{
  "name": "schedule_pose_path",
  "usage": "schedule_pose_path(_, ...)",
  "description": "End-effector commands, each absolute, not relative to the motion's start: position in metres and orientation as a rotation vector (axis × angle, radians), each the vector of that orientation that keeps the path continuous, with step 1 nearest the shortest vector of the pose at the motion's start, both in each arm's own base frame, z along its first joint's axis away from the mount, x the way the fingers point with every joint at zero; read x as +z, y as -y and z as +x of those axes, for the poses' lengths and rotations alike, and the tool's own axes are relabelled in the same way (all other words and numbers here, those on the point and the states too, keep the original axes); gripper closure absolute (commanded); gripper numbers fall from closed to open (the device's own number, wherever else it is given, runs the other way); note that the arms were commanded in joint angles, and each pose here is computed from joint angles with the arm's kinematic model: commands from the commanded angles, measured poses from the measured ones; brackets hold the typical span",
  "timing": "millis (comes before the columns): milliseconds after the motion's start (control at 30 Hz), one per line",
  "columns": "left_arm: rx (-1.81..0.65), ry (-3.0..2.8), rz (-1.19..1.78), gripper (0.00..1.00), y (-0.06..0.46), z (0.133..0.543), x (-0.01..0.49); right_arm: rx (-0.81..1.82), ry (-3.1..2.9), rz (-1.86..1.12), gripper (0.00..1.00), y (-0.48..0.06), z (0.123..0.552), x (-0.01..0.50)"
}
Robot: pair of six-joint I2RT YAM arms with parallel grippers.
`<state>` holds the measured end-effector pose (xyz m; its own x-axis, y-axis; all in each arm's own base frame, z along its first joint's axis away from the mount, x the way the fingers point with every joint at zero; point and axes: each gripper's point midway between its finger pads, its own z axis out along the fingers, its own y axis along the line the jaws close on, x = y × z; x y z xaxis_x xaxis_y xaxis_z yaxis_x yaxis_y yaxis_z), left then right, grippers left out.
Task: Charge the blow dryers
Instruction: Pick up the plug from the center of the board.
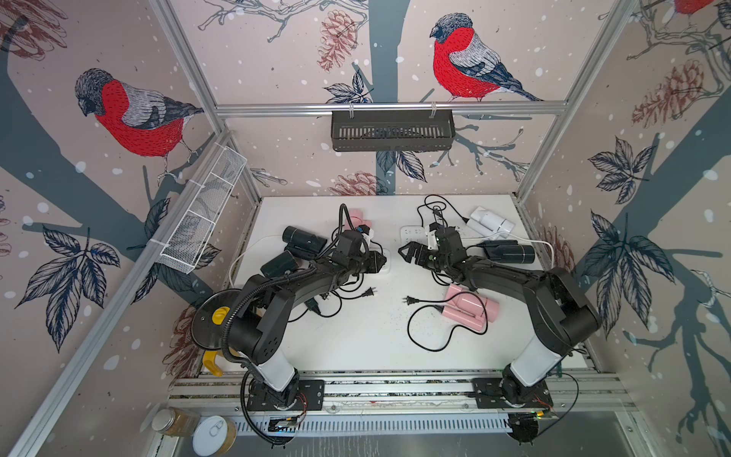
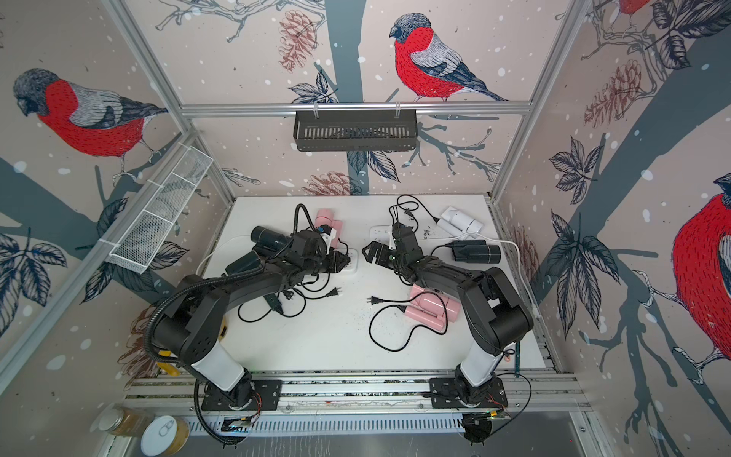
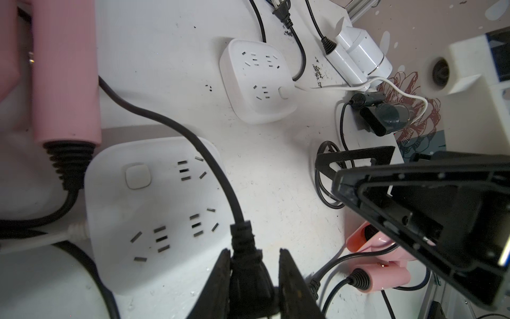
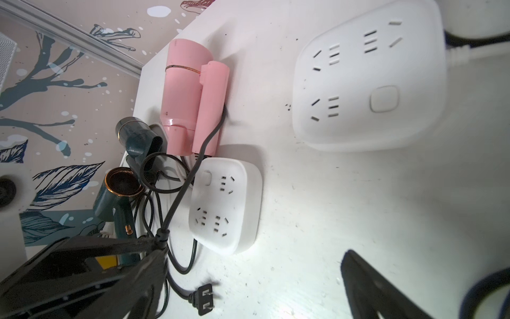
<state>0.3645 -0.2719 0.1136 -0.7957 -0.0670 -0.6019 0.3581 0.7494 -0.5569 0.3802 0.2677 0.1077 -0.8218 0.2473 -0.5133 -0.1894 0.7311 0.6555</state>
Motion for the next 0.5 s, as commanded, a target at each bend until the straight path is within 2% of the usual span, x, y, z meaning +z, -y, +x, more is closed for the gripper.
schedule_pose_path(0,-0.919,-2.301,0.251,0.79,0.274,0.363,0.122,1.036,-2.271,-0.029,0.0,-0.277,0.386,0.121)
schedule_pose_path(100,-0.918,-2.29,0.269,0.79,0.273,0.36,0.125,1.16,-2.251,-0.044,0.0,-0.289,0.39,0.126)
schedule_pose_path(167,-0.915,-2.289,0.277,0.79,0.271,0.357,0.124,1.247,-2.237,-0.046,0.06,-0.3,0.39,0.13)
schedule_pose_path(333,-0.917,-2.274,0.3,0.79,0.27,0.352,0.125,1.48,-2.245,-0.045,0.27,-0.33,0.389,0.131)
schedule_pose_path(467,-0.904,-2.275,0.305,0.79,0.268,0.35,0.122,1.577,-2.281,-0.068,0.39,-0.352,0.385,0.127)
